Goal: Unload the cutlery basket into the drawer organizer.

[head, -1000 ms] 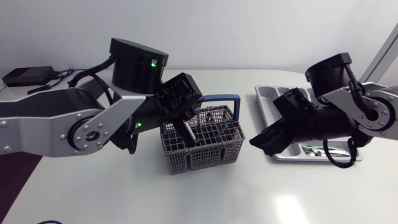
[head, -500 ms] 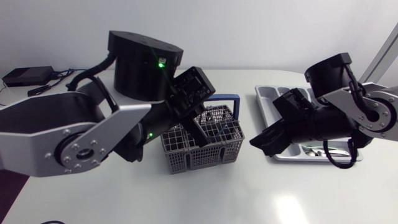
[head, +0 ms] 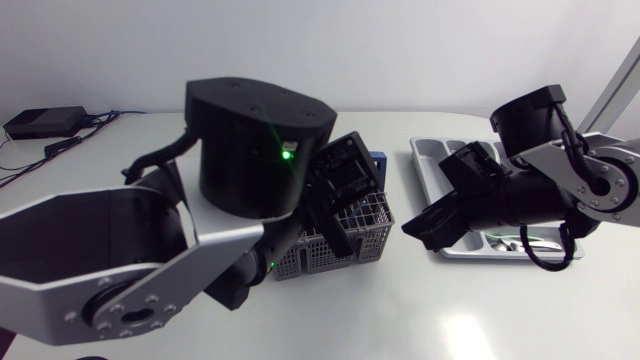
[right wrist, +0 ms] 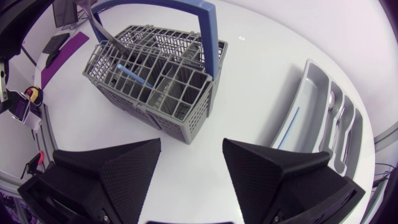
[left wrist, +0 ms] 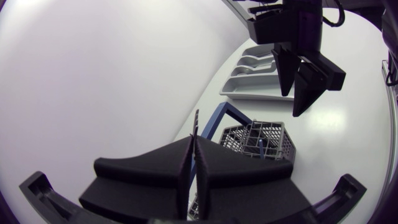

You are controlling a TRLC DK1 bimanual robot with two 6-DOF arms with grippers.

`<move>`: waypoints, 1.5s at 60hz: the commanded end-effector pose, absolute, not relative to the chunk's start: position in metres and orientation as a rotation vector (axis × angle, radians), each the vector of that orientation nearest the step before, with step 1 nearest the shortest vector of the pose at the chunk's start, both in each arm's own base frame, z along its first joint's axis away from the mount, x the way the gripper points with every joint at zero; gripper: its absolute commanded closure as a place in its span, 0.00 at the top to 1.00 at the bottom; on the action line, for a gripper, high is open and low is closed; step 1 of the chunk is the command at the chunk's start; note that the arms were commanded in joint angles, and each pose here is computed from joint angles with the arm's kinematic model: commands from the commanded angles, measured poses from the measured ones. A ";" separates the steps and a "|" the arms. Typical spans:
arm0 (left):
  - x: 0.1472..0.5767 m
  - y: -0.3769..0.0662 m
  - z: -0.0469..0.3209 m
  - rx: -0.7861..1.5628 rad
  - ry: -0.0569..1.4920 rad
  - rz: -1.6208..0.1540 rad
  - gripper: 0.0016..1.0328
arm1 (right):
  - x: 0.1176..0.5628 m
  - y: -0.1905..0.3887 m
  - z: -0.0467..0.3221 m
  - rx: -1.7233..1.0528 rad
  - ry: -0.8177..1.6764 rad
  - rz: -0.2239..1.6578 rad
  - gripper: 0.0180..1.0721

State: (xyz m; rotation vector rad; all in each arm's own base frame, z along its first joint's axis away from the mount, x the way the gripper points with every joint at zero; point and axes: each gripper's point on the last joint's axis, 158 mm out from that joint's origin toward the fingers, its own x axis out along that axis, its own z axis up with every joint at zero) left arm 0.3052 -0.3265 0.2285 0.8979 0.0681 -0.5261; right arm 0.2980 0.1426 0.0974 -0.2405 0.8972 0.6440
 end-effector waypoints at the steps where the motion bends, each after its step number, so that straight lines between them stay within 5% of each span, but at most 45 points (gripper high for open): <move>1: 0.300 -0.326 0.229 0.925 0.041 -0.512 0.03 | 0.291 0.141 0.090 -0.225 0.919 0.632 0.69; 39: 0.305 -0.319 0.198 0.892 0.048 -0.337 0.03 | 0.296 0.145 0.079 -0.229 0.937 0.640 0.69; 90: 0.284 -0.318 0.253 0.868 -0.136 -0.251 0.03 | 0.302 0.146 0.070 -0.232 0.950 0.637 0.69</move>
